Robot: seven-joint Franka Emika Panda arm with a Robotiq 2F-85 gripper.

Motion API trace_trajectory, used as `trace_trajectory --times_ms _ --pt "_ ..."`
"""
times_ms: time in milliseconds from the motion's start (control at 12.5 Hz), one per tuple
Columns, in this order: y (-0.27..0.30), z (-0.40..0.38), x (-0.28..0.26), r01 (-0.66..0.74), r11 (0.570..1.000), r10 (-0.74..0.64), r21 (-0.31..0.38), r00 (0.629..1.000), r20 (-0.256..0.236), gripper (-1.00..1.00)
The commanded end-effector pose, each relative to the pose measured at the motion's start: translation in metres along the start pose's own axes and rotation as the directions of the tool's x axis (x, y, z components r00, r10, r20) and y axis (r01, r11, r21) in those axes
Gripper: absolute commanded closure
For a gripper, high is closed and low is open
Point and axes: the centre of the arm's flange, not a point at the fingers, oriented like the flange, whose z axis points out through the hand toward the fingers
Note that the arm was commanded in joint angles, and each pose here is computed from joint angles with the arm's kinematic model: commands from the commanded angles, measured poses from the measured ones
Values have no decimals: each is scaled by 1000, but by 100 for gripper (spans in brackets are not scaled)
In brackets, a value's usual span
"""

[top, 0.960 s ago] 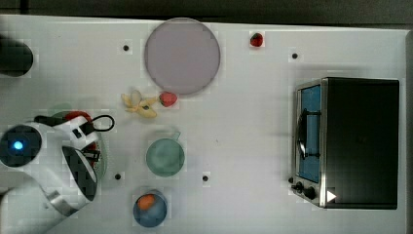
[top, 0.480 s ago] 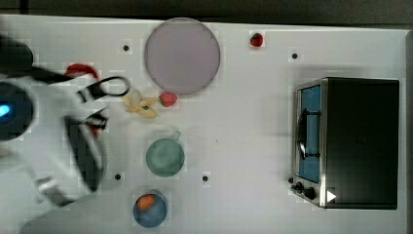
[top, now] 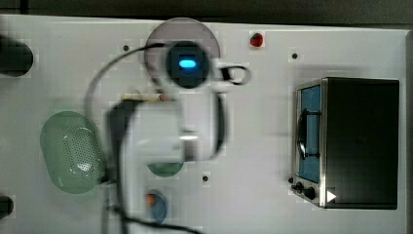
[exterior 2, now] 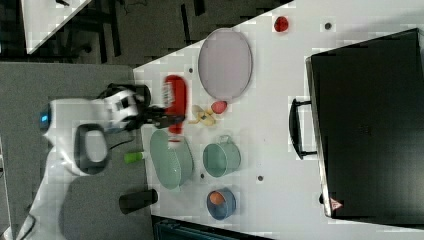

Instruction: Pick ketchup from strainer and place it on the table

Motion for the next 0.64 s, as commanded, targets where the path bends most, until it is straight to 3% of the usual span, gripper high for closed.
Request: trace_trajectory --times_ms 80,320,640 --pt "58 15 13 -4 999 5 -37 999 41 -17" --pt "94 58 3 -15 998 21 -68 996 92 -17" --pt "111 117 -13 -26 998 28 -53 999 42 -17"
